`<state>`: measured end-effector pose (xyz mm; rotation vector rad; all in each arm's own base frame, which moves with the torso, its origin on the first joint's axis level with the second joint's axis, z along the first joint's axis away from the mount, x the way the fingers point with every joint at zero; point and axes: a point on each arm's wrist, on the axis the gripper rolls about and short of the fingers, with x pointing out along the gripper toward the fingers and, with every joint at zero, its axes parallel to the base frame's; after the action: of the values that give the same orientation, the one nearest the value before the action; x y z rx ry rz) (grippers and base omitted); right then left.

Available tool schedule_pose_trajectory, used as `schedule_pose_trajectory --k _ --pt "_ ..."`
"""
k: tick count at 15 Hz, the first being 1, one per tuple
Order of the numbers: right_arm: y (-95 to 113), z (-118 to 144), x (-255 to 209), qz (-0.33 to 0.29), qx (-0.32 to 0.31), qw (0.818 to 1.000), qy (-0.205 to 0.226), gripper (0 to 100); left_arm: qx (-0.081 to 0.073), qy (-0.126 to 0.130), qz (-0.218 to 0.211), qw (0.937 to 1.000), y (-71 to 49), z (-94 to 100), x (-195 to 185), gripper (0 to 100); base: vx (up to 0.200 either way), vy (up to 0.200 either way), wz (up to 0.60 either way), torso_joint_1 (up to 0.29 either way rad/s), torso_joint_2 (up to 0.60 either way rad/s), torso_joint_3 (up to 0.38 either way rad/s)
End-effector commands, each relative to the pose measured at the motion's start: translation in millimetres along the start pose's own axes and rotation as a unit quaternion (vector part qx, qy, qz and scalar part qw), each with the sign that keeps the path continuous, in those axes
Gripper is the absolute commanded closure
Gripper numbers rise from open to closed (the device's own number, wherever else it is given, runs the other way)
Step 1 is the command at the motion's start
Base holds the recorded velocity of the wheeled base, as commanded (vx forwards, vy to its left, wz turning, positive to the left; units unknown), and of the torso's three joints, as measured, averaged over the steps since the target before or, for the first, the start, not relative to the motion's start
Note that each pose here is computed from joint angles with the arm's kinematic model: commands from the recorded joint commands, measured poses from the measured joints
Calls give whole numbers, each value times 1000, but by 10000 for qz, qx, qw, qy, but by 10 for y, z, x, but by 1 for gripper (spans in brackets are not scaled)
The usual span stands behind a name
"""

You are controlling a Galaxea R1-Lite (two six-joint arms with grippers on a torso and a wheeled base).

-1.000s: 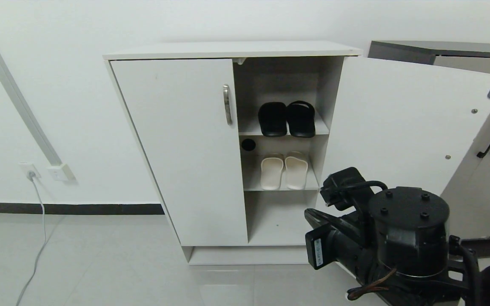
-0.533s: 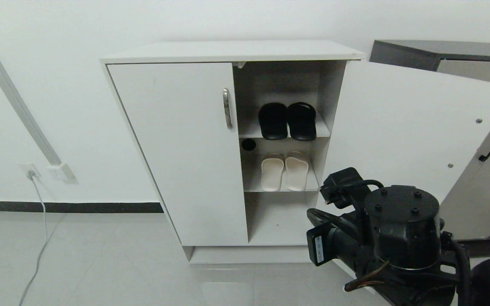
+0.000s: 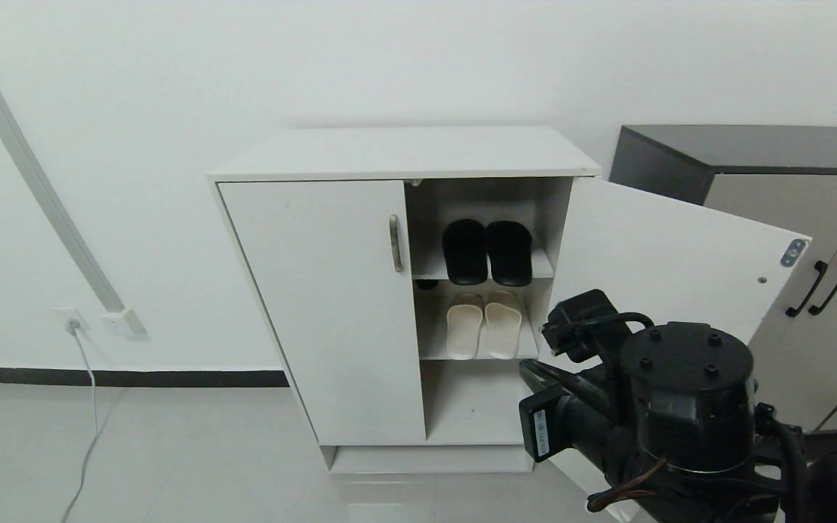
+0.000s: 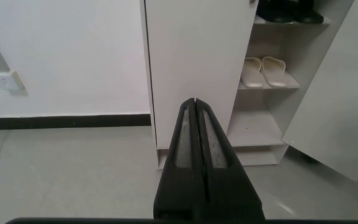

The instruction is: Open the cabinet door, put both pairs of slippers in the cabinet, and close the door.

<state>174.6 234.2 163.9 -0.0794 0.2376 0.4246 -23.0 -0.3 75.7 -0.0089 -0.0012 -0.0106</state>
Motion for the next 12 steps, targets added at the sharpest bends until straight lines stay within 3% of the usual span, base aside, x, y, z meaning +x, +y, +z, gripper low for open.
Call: schedule_pose_trajectory --k 1,12 --pt "3 -4 2 0 -5 10000 6 100 -1 6 0 10000 0 1 1 100 0 0 0 139 -466 -334" --pt "3 -23 -3 3 -26 10000 38 100 -9 6 7 10000 0 1 1 100 0 0 0 180 -496 -321"
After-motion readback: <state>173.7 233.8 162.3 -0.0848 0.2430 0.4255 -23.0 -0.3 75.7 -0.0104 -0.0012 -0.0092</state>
